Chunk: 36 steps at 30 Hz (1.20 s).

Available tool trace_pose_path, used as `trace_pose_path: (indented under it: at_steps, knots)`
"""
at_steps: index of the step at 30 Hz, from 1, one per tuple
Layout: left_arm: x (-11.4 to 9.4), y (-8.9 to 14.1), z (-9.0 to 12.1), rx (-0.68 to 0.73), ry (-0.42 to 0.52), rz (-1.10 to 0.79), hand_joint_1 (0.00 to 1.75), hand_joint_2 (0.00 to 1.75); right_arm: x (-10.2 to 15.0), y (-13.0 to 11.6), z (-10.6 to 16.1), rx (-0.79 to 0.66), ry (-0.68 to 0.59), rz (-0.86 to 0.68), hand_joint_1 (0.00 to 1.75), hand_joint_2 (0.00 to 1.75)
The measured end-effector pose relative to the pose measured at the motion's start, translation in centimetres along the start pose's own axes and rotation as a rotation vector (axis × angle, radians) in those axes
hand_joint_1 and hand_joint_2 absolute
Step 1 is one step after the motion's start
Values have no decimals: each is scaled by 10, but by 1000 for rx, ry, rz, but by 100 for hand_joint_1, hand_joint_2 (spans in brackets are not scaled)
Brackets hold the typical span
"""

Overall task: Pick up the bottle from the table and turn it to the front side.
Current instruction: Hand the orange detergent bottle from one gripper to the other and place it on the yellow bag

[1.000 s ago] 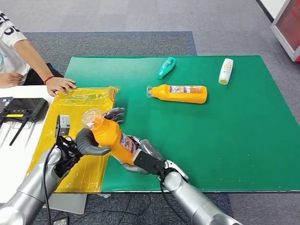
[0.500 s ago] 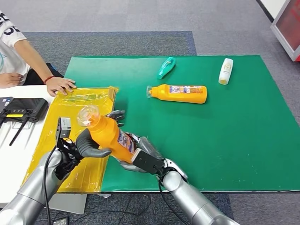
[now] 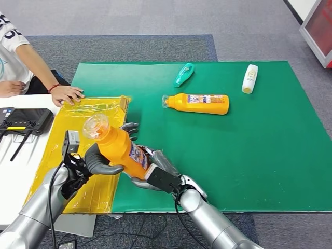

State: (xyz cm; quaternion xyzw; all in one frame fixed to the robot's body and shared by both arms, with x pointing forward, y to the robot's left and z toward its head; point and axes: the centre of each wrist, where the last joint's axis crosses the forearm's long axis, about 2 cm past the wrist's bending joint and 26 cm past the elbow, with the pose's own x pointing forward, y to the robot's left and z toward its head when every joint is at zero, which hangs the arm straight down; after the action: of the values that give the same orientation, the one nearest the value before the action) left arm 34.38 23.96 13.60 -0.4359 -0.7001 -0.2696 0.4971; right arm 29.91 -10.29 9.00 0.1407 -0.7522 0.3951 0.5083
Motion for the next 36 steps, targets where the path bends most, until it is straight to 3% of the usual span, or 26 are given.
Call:
trace_pose_path:
  at_steps: [36]
  knots:
    - [2,-2,-15,-20,17,-11,0,175,1,11,-4,64,17,18,175,175]
